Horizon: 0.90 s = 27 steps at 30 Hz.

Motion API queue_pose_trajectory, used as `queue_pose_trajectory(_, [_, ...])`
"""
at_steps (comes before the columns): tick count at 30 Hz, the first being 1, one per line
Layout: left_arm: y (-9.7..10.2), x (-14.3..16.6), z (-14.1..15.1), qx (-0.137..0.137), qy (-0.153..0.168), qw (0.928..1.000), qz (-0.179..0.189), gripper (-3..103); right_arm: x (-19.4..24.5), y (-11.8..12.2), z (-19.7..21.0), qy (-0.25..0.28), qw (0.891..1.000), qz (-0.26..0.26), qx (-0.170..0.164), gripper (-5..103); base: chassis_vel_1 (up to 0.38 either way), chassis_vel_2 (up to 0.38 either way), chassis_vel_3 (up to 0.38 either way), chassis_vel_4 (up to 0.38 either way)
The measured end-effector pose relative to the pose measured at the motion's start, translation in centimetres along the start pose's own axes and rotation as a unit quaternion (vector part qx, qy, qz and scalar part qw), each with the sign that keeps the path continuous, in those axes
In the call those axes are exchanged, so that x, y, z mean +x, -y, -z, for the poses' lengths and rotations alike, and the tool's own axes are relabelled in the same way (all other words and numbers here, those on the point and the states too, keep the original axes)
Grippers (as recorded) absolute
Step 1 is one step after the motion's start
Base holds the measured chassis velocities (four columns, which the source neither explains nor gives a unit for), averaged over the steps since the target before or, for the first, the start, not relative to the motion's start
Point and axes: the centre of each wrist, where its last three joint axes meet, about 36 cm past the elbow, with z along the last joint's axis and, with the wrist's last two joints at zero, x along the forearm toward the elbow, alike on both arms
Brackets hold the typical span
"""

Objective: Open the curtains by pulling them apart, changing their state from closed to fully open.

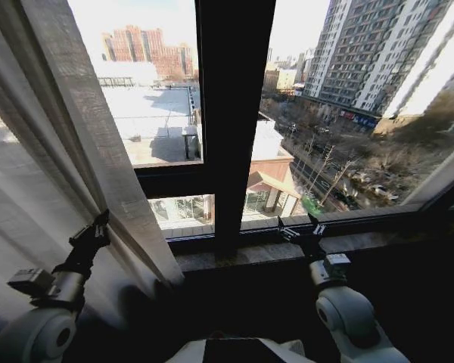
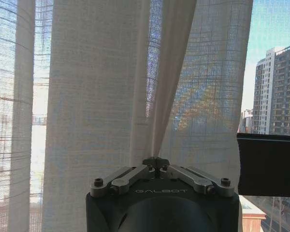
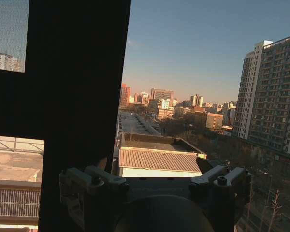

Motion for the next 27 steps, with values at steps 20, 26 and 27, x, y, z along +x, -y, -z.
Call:
queue_pose_trajectory(20, [0.26,0.42,-0.21,-0.002,0.003,1.0000,0.007,0,-0.13,0.01,-0.15,-0.002,1.000,0.004,0.004,100,0.350,0.348,-0.356,-0.344])
queue_pose_trajectory(26, [0.37,0.64,-0.27,-0.005,0.004,0.9999,0.011,0,-0.36,0.00,-0.16,-0.001,1.000,0.006,0.005,100,0.341,0.350,-0.349,-0.342])
queue_pose_trajectory(27, [0.42,0.73,-0.28,-0.006,0.004,0.9999,0.012,0,-0.40,-0.03,-0.16,0.000,1.000,0.007,0.006,100,0.356,0.326,-0.355,-0.334])
